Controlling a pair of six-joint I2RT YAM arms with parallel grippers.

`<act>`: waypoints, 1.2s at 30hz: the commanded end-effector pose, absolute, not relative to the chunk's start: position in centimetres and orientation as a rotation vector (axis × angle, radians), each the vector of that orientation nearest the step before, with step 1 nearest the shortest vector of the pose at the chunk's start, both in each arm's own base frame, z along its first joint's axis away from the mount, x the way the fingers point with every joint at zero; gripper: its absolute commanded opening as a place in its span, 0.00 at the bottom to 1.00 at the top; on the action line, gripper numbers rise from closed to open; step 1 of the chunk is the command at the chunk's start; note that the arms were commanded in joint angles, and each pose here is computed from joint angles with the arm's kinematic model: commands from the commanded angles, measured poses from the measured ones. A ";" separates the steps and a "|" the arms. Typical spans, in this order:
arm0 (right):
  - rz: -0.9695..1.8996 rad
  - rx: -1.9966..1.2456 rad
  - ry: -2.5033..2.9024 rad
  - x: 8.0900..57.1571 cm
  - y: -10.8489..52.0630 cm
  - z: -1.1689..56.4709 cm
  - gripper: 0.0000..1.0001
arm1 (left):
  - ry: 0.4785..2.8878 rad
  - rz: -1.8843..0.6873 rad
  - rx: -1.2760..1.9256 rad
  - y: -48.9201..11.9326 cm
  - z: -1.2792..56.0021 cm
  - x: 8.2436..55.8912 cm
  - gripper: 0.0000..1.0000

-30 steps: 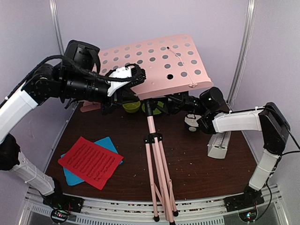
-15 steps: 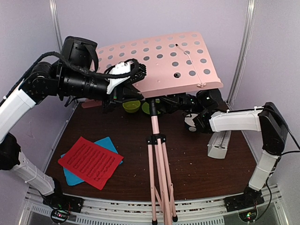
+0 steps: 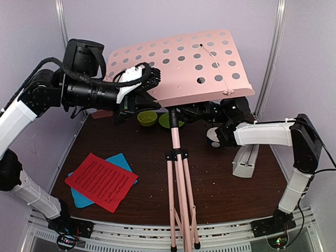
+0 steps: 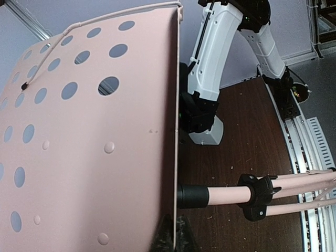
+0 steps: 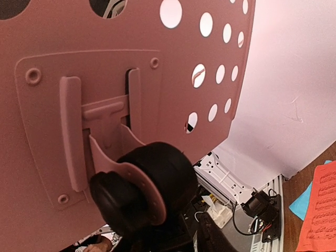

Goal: Set up the instrument practice props

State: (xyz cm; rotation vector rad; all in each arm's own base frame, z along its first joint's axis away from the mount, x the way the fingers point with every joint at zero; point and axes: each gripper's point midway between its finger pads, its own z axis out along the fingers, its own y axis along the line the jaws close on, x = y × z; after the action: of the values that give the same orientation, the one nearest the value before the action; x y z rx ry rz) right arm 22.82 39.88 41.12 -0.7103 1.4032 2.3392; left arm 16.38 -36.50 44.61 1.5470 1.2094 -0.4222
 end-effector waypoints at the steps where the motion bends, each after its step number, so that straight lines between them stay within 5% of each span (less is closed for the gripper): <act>1: 2.339 -0.785 1.322 21.3 39.8 43.6 0.27 | 0.867 -0.434 1.179 -34.7 58.4 15.8 0.00; 6: 2.331 -0.801 1.298 21.2 39.6 44.8 0.12 | 0.879 -0.414 1.172 -34.6 58.2 16.2 0.00; 12: 2.304 -0.790 1.242 21.5 38.8 47.4 0.01 | 0.929 -0.358 1.136 -33.8 57.6 17.3 0.43; 22: 1.986 -0.692 1.192 25.3 34.7 53.3 0.00 | 1.042 -0.313 0.951 -30.4 57.9 18.9 0.79; 36: 1.488 -0.464 1.177 29.2 28.6 58.1 0.00 | 1.428 -0.241 0.689 -25.5 48.5 22.3 0.81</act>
State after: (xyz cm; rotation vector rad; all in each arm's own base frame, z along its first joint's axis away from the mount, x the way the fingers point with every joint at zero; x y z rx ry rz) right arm 32.60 32.40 48.07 -0.4712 1.5049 1.6373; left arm 21.43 -27.26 50.28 0.8282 1.3292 -0.2236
